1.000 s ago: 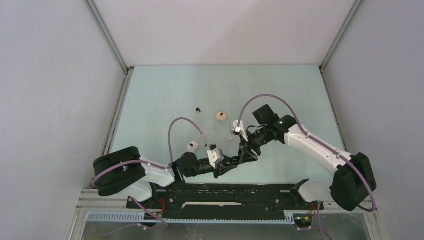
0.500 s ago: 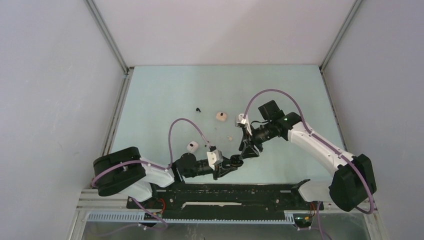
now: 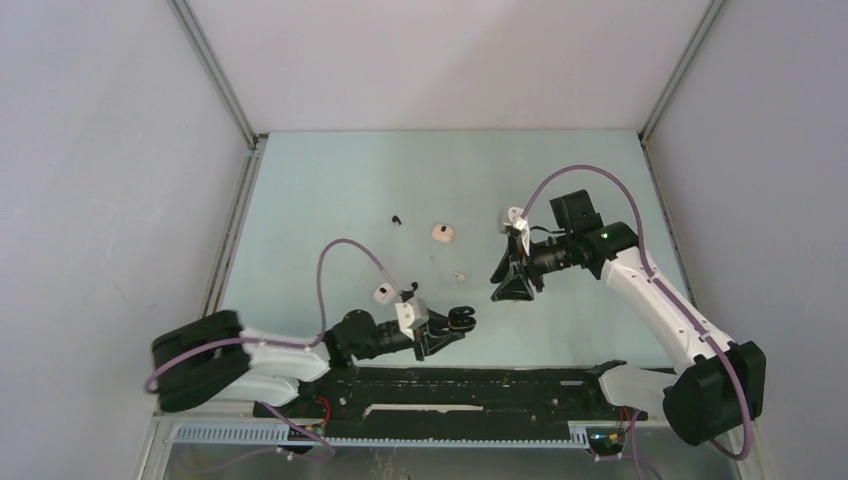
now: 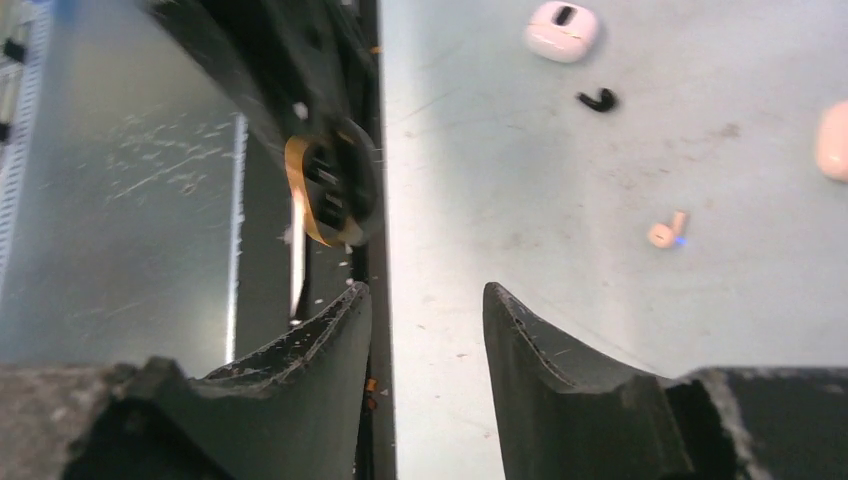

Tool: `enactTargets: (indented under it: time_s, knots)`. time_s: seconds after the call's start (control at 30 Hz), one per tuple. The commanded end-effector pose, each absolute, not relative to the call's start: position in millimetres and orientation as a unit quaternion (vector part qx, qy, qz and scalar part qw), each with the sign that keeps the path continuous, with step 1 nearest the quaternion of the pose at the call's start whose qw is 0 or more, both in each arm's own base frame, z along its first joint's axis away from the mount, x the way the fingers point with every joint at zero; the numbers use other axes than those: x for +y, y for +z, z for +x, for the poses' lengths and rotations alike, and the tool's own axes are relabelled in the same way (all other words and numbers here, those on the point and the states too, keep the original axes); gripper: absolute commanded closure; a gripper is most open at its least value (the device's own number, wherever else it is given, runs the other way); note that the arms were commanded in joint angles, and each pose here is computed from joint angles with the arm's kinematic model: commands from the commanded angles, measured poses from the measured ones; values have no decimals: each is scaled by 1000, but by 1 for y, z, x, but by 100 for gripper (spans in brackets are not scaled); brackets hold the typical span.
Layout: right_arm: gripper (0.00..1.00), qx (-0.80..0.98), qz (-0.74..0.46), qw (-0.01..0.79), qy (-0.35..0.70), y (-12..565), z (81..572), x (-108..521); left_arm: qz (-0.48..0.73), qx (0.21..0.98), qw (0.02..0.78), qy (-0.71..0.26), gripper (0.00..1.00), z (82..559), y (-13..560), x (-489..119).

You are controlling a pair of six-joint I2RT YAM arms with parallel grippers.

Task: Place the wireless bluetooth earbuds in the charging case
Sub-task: Open the charging case, then pick up the earbud from the center of the board.

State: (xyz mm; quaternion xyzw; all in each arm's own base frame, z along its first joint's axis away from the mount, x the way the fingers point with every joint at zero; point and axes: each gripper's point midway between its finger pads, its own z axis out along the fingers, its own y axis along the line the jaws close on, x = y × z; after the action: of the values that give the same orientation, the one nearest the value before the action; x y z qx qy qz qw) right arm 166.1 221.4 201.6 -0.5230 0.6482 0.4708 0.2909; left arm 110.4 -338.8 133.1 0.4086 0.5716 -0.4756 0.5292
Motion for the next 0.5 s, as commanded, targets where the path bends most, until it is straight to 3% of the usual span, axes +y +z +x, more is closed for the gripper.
enactTargets:
  time_s: [0.0,0.27,0.47]
  knots:
    - [55,697,-491,342,395,199,216,219,343,563,579,-479,100,117,187,-313]
    - [58,751,-456,374,297,178,263,238,242,629,634,-379,100,146,203,-236]
    - [63,781,-459,311,287,149,277,279,199,641,629,-393,100,145,199,-223]
